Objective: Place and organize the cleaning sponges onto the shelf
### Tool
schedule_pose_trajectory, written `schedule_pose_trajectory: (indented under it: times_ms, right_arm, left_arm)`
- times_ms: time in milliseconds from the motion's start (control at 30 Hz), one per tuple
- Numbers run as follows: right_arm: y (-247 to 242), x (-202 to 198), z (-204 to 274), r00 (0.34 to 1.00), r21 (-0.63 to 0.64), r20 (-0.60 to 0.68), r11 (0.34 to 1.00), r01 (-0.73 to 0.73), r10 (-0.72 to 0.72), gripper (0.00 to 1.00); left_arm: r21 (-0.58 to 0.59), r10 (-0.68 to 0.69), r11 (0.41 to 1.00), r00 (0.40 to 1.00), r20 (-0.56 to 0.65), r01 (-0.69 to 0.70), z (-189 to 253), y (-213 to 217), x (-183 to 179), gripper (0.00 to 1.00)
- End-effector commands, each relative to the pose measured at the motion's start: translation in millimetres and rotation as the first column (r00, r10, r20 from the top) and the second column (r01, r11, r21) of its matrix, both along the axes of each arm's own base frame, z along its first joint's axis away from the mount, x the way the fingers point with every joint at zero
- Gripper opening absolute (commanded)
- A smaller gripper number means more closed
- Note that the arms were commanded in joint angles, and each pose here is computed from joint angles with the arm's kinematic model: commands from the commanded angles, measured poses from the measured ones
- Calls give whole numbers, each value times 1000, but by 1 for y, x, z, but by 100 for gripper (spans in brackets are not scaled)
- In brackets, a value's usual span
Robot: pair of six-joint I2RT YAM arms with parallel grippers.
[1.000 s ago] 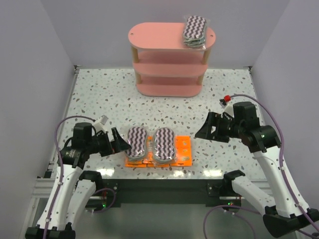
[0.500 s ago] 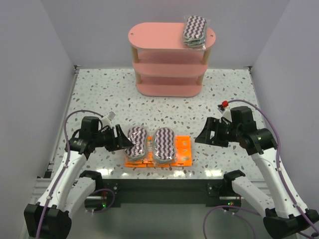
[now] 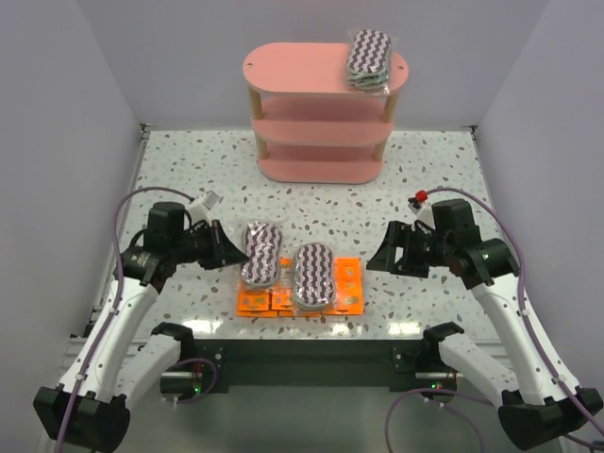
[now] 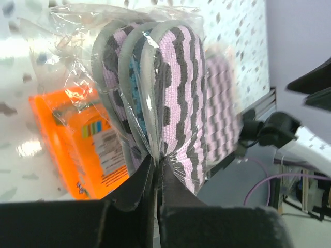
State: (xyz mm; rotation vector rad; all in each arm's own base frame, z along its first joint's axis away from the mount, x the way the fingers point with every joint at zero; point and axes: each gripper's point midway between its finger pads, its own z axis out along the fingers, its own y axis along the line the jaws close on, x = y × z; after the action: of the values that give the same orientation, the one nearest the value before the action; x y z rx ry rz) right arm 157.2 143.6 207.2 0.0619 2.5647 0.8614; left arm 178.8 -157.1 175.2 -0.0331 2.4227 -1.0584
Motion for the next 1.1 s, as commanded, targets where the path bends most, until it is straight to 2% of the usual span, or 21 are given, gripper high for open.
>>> schedule_pose_trajectory:
  times_ms: [0, 67, 167, 233, 267, 300, 367, 400, 467, 500, 567, 600, 667, 700, 767, 800, 900, 1067]
  right_arm:
    - [6, 6, 11, 999, 27, 42, 999, -24, 23, 75]
    - [6, 8, 13, 999, 28, 50, 999, -22, 20, 75]
    - [7, 10, 14, 999, 31, 50, 999, -19, 17, 75]
    - [7, 11, 14, 999, 30, 50, 999, -18, 16, 75]
    - [7, 12, 14, 999, 30, 50, 999, -15, 14, 75]
    - [7, 12, 13, 999, 29, 52, 999, -18, 17, 75]
    - [7, 13, 13, 998, 30, 56, 999, -15, 13, 75]
    - [7, 13, 11, 998, 30, 53, 999, -17, 15, 75]
    - [8, 15, 11, 998, 34, 57, 999, -16, 14, 75]
    - [9, 14, 10, 998, 38, 57, 999, -18, 15, 75]
    - [9, 16, 11, 998, 42, 66, 999, -15, 12, 75]
    - [10, 17, 12, 997, 42, 70, 999, -16, 13, 75]
    - [10, 19, 14, 997, 43, 79, 999, -13, 10, 75]
    - [10, 20, 15, 997, 43, 81, 999, -14, 11, 75]
    - [11, 21, 16, 996, 47, 88, 999, -16, 12, 75]
    - [11, 22, 17, 996, 47, 90, 999, -18, 13, 75]
    - [10, 24, 17, 995, 44, 99, 999, -12, 8, 75]
    - [12, 27, 17, 994, 49, 108, 999, -14, 9, 75]
  left_arm:
    - [-4, 45, 999, 980, 194, -45, 77, 2, 30, 0]
    - [4, 67, 998, 975, 214, -70, 95, 3, 45, 0]
    - [-35, 87, 996, 935, 343, -80, 161, -3, 78, 0]
    - [-64, 83, 996, 921, 380, -63, 187, -10, 96, 0]
    - [-80, 69, 996, 922, 380, -42, 192, -18, 117, 0]
    - [-114, 79, 993, 898, 432, -32, 224, -22, 125, 0]
    - [-141, 67, 990, 889, 453, -3, 238, -33, 156, 0]
    - [-170, 74, 985, 863, 499, 13, 267, -36, 161, 0]
    - [-196, 65, 980, 858, 509, 43, 274, -47, 189, 0]
    - [-225, 77, 973, 839, 539, 55, 296, -49, 193, 0]
    - [-252, 84, 965, 837, 541, 67, 299, -55, 220, 0]
    - [-280, 103, 957, 817, 567, 74, 320, -55, 224, 0]
    - [-318, 123, 945, 811, 572, 81, 324, -54, 251, 0]
    - [-362, 148, 928, 800, 582, 91, 344, -52, 254, 0]
    - [-409, 183, 908, 792, 582, 90, 347, -40, 283, 0]
    - [-458, 207, 884, 799, 564, 94, 358, -37, 287, 0]
    - [-527, 232, 843, 812, 535, 107, 355, -29, 315, 0]
    - [-554, 216, 827, 857, 467, 93, 321, -34, 350, 0]
